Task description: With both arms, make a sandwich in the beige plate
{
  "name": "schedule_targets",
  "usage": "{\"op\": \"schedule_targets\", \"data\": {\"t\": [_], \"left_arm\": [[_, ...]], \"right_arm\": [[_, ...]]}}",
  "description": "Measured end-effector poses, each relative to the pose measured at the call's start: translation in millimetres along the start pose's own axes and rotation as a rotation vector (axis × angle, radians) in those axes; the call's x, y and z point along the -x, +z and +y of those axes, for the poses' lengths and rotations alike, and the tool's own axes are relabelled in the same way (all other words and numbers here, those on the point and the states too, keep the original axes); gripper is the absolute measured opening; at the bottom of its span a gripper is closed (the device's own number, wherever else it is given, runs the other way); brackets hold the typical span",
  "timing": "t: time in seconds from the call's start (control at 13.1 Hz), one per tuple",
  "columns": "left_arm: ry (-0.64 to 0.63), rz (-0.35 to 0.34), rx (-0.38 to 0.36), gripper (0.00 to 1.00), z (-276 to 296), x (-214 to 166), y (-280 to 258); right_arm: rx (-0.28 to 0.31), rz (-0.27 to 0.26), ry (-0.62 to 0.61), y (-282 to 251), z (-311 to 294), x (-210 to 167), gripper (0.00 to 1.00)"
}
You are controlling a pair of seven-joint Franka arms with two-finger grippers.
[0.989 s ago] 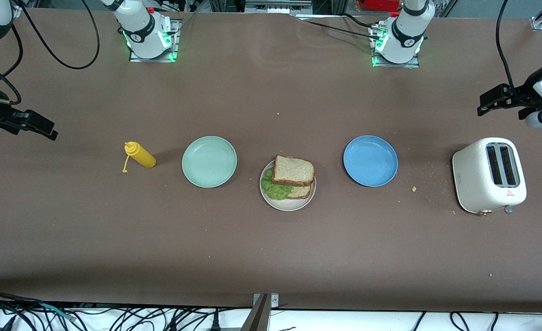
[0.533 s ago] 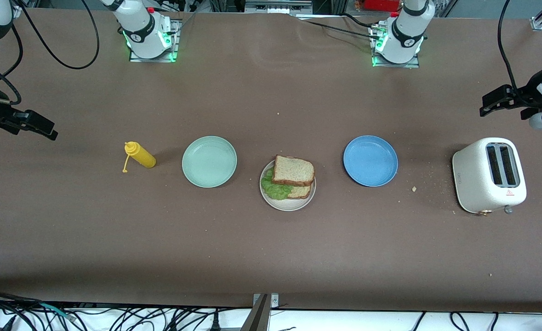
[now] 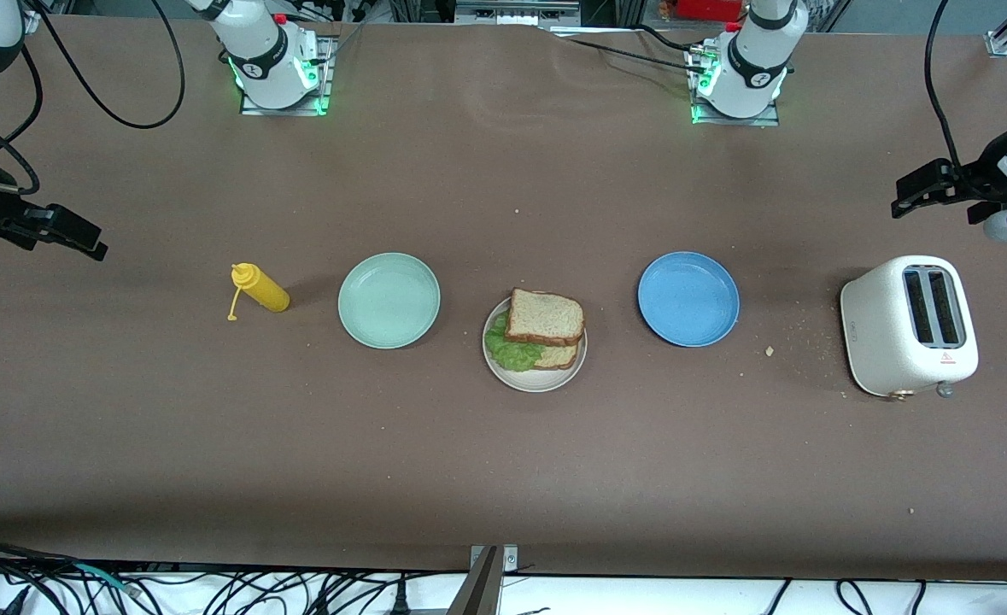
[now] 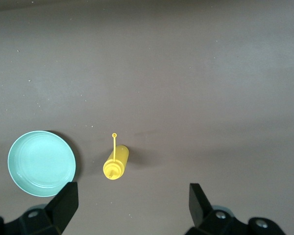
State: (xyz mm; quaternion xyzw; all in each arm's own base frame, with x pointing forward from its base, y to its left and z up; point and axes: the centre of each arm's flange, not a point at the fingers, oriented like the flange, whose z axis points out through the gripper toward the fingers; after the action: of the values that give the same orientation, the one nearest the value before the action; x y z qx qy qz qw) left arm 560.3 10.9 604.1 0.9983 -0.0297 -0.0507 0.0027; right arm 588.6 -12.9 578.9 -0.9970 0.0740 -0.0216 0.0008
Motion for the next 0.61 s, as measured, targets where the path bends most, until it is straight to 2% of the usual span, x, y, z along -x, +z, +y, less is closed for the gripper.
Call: {"op": "schedule_targets", "data": {"t": [0.61], "left_arm": [[0.007, -0.019, 0.000, 1.00, 3.5, -6.9, 10.3]], "right_arm": [[-0.003, 0.000, 0.001, 0.0, -0.3, 0.0, 1.00]]}}
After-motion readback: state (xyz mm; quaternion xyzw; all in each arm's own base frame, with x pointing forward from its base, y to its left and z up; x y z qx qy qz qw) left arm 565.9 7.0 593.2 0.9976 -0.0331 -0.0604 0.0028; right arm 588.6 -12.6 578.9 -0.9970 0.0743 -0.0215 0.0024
